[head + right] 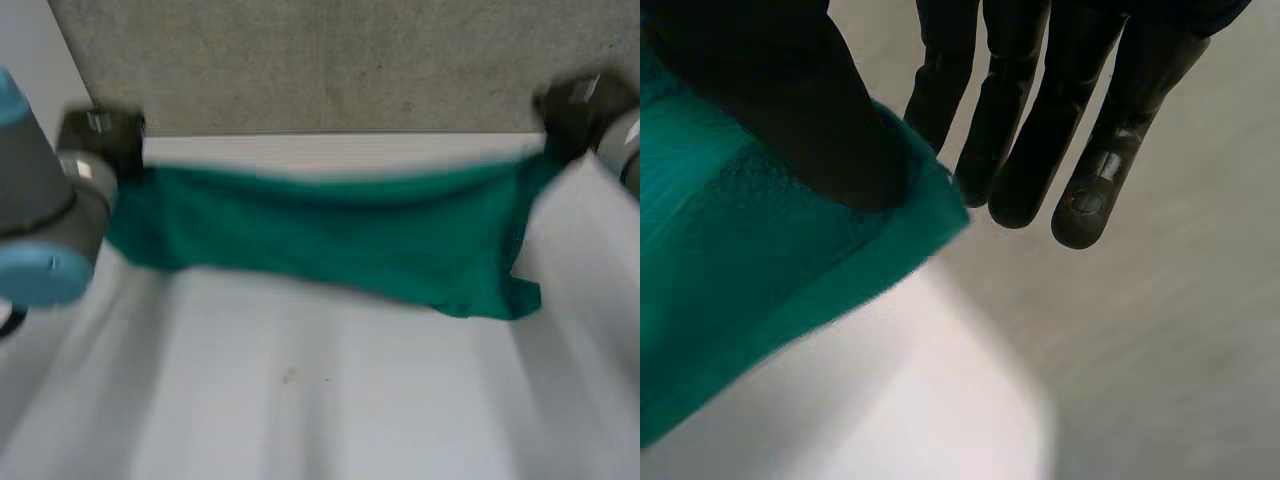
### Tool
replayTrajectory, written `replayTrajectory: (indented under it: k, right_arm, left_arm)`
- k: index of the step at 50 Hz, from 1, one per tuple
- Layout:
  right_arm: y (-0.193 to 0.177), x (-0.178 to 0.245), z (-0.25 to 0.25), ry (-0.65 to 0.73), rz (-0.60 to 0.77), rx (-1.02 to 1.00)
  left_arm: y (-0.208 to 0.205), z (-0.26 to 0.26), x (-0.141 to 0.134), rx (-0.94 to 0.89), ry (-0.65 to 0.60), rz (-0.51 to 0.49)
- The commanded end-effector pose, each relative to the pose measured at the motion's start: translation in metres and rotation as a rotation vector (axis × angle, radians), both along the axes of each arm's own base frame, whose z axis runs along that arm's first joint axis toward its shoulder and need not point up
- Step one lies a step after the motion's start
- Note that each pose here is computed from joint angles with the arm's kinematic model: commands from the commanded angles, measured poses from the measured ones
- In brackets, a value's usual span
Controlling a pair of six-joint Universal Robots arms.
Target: Fold the towel.
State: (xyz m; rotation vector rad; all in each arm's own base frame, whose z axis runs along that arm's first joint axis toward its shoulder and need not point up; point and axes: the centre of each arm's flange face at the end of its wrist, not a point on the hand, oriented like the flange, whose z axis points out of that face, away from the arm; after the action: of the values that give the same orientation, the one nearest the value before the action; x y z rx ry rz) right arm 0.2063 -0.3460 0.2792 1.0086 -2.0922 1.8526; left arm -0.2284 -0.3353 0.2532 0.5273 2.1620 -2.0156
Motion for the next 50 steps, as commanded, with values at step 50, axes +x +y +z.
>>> replayTrajectory:
  k: [50]
  right_arm:
    - [0.056,-0.019,-0.117,-0.157,0.069,0.179]
  left_arm:
    - [0.079,-0.051,0.041,0.128,0.015,0.095]
